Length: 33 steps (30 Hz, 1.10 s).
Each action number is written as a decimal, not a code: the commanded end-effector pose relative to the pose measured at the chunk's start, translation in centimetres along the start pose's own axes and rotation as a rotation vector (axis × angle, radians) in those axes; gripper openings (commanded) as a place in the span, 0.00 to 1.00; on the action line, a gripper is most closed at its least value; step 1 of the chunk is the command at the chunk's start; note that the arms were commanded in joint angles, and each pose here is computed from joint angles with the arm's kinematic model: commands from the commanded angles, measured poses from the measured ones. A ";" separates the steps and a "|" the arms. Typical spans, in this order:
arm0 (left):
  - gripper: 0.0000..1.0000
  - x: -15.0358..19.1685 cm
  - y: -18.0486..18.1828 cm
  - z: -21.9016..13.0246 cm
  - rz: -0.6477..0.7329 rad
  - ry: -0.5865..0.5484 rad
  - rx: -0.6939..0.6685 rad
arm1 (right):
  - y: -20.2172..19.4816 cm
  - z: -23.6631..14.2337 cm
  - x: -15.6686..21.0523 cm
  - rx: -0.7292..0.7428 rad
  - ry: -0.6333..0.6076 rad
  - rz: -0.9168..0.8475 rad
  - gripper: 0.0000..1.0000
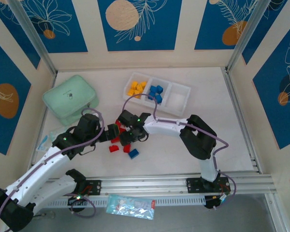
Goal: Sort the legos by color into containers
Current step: Pick up the lego from the center of the table.
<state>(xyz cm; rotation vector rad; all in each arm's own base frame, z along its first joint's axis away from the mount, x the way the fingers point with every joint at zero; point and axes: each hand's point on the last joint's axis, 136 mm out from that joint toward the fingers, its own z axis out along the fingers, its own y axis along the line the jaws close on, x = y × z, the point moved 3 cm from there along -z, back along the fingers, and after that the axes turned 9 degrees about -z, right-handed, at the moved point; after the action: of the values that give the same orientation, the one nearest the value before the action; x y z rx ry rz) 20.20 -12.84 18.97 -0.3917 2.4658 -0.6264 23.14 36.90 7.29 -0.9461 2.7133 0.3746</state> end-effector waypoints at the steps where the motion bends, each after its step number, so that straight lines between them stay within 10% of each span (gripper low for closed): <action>1: 0.99 0.1 1.2 0.1 -0.021 -0.010 -0.043 | -0.6 0.7 -0.2 0.014 0.014 0.023 0.66; 19: 0.99 -0.1 0.8 0.2 -0.025 -0.005 -0.031 | -2.1 -0.4 -0.5 0.036 -0.004 0.034 0.37; 33: 0.99 -0.9 -1.8 0.7 -0.031 0.005 0.072 | -6.6 -8.0 -2.6 0.075 -0.141 0.111 0.34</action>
<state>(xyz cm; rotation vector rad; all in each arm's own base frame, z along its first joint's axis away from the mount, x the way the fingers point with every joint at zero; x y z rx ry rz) 20.75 -13.52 18.43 -0.3963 2.4800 -0.6511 27.37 33.06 13.60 -0.7532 2.6321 0.3940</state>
